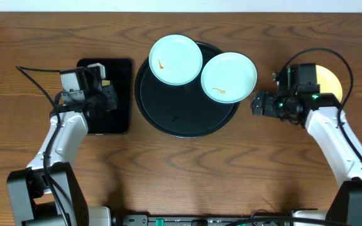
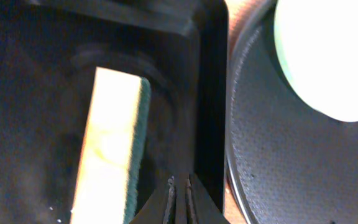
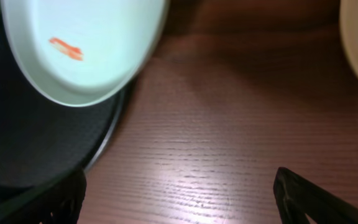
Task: Clean dirty plates on tray and stack at the side
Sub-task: 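Set the yellow plate down at the right side and open right gripper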
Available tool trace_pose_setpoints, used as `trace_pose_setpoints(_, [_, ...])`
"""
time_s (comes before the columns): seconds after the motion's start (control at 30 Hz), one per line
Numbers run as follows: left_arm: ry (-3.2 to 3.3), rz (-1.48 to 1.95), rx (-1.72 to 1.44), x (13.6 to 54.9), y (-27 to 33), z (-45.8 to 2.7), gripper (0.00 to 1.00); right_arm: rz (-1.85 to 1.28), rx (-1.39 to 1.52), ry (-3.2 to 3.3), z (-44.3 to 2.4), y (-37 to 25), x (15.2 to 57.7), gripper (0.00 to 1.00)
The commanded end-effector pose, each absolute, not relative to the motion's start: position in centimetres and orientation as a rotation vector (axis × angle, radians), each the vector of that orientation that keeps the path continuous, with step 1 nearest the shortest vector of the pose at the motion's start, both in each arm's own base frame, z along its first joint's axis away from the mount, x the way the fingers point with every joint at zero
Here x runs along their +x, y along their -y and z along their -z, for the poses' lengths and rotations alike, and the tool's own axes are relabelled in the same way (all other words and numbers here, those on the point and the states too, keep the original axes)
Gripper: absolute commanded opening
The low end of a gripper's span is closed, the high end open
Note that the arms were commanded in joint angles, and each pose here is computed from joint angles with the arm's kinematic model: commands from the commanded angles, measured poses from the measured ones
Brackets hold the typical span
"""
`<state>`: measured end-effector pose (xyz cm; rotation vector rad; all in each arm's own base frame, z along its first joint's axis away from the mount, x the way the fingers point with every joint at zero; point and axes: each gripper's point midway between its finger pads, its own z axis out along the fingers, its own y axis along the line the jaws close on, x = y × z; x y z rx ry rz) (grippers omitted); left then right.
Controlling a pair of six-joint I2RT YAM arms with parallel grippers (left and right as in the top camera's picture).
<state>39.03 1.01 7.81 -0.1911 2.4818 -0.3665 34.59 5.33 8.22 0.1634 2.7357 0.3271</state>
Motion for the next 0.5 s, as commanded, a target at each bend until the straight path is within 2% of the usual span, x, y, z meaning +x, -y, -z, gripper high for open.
trace_pose_setpoints(0.0, [-2.500,0.337,-0.219,38.9,-1.5,-7.9,0.66,-0.263,0.156,-2.730,-7.6,-4.7,34.7,0.95])
trace_pose_setpoints(0.03, [-2.515,0.287,-0.240,38.6,-2.2,-7.5,0.81,-0.264,0.155,-2.725,-7.6,-4.7,34.8,0.95])
trace_pose_setpoints(0.07, [-2.520,0.260,-0.250,38.6,-2.6,-7.4,0.86,-0.265,0.154,-2.721,-7.6,-4.7,34.9,0.95])
trace_pose_setpoints(0.17, [-2.492,0.255,-0.245,39.0,-2.7,-8.3,0.87,-0.265,0.154,-2.718,-7.7,-4.7,34.9,0.95])
trace_pose_setpoints(0.2, [-2.471,0.253,-0.240,39.3,-2.7,-9.2,0.73,-0.265,0.154,-2.717,-7.7,-4.7,35.0,0.95])
trace_pose_setpoints(0.23, [-2.451,0.256,-0.245,39.4,-2.7,-9.9,0.53,-0.265,0.154,-2.717,-7.7,-4.7,35.0,0.95])
trace_pose_setpoints(0.3, [-2.416,0.277,-0.285,39.5,-2.5,-11.2,0.19,-0.265,0.154,-2.717,-7.7,-4.7,35.0,0.95])
trace_pose_setpoints(0.33, [-2.403,0.290,-0.296,39.4,-2.3,-11.7,0.08,-0.265,0.154,-2.717,-7.7,-4.7,35.0,0.95])
trace_pose_setpoints(0.47, [-2.417,0.410,-0.244,38.8,0.1,-12.1,0.08,-0.266,0.154,-2.714,-7.7,-4.7,35.0,0.95])
